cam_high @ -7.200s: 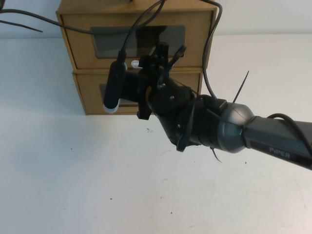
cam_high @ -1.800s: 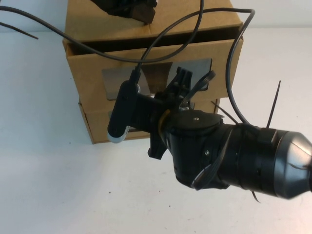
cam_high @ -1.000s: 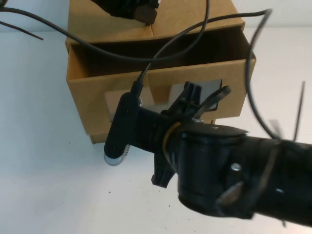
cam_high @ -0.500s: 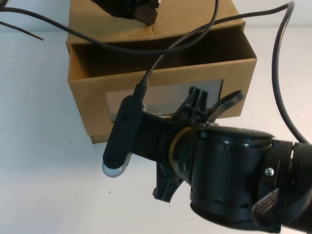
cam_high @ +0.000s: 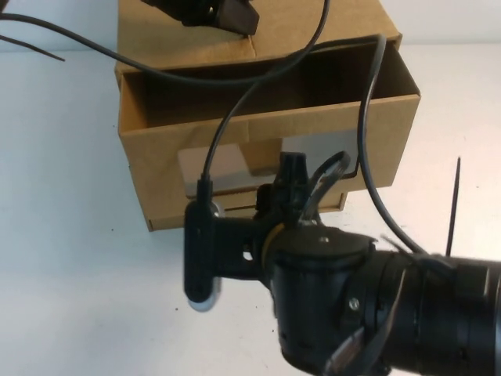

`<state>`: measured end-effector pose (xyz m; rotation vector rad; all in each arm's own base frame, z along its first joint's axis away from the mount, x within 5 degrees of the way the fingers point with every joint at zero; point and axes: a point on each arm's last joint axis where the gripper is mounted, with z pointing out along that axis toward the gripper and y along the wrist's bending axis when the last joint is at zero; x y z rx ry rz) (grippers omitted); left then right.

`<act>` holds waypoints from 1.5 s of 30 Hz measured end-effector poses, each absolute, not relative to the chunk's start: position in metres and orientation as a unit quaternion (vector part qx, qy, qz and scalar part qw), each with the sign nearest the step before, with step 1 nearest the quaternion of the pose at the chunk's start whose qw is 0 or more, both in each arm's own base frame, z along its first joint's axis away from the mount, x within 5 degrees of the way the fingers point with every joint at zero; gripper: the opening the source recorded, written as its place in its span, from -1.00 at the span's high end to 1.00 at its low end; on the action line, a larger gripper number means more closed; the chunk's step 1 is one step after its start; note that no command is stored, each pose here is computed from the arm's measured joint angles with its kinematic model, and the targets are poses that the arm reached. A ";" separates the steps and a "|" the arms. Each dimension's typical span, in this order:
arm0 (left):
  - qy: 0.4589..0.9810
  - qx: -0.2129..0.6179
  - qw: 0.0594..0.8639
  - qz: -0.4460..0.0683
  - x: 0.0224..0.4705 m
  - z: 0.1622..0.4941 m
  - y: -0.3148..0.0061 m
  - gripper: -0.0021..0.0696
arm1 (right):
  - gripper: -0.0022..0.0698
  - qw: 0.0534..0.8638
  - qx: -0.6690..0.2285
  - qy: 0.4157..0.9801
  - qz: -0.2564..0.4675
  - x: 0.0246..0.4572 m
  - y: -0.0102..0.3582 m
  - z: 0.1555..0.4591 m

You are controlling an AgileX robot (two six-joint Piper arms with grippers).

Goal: Open the shoe box
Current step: 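Pull the top drawer of the cardboard box fully open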

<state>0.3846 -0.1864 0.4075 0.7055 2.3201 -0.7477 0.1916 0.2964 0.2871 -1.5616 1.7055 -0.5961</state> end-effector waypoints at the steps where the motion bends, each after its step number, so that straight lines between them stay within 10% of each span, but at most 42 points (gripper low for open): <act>1: 0.872 0.262 0.296 -0.289 0.386 0.407 -0.185 0.96 | 0.03 0.369 -0.614 0.652 -0.247 0.192 0.295 0.285; 45: 0.866 0.224 0.280 -0.349 0.393 0.406 -0.174 0.96 | 0.28 0.413 -0.558 0.687 -0.215 0.218 0.279 0.275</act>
